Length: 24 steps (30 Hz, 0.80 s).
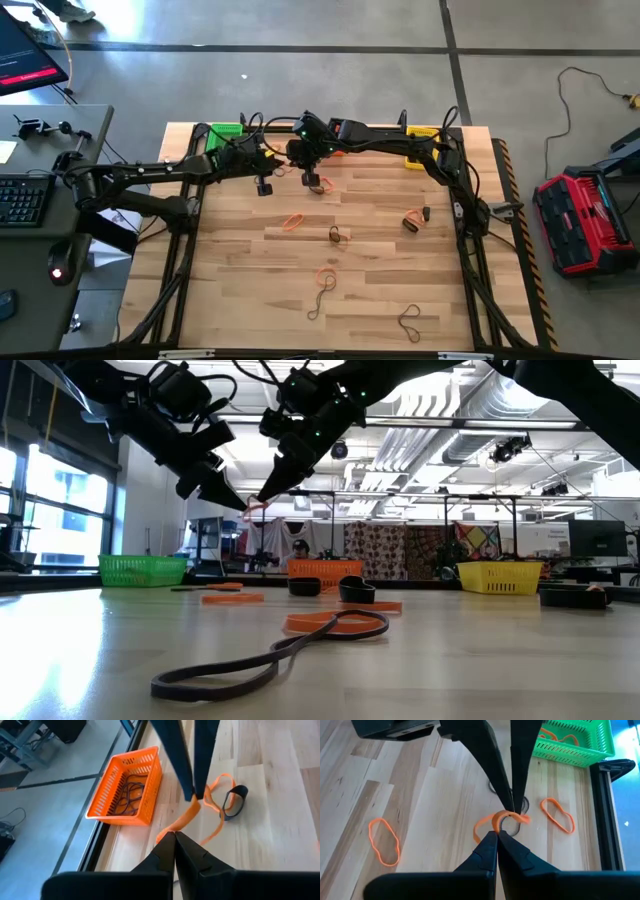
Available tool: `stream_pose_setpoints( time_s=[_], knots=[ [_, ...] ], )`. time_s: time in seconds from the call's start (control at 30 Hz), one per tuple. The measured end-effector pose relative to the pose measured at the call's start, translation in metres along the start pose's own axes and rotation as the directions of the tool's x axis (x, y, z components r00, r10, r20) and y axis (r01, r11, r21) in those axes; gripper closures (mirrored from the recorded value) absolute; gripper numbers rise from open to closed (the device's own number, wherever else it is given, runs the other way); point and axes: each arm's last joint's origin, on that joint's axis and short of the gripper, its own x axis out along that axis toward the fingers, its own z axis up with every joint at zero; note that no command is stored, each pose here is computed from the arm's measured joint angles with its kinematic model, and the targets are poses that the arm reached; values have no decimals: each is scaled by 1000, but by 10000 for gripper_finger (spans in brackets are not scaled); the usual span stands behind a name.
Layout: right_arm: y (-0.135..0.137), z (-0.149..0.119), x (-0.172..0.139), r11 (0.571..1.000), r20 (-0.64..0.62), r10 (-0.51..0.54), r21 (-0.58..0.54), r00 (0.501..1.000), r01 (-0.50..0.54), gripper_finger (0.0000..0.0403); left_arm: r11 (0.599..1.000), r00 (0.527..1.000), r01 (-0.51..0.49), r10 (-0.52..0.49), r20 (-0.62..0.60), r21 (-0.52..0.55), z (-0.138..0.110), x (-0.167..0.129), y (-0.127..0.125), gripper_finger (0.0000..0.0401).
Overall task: Sort rubber bands into baskets
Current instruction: Remove the orange rubber band from the orange basket to the green bin
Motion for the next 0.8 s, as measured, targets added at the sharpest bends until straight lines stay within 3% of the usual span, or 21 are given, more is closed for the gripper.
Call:
stream_pose_setpoints(
  time_s=[0.17,0.57,0.8],
  knots=[
    [1,-1,0,1000,-14,7,3,1000,-7,403,1000,1000,3,-3,-6,7,0,0,-1,372],
    [2,-3,0,1000,-32,15,0,999,-15,403,999,999,45,-45,-4,-22,-1,0,-3,269],
    [2,-3,0,1000,-29,23,-4,999,-24,403,996,997,81,-80,15,-26,0,0,-4,237]
  ],
)
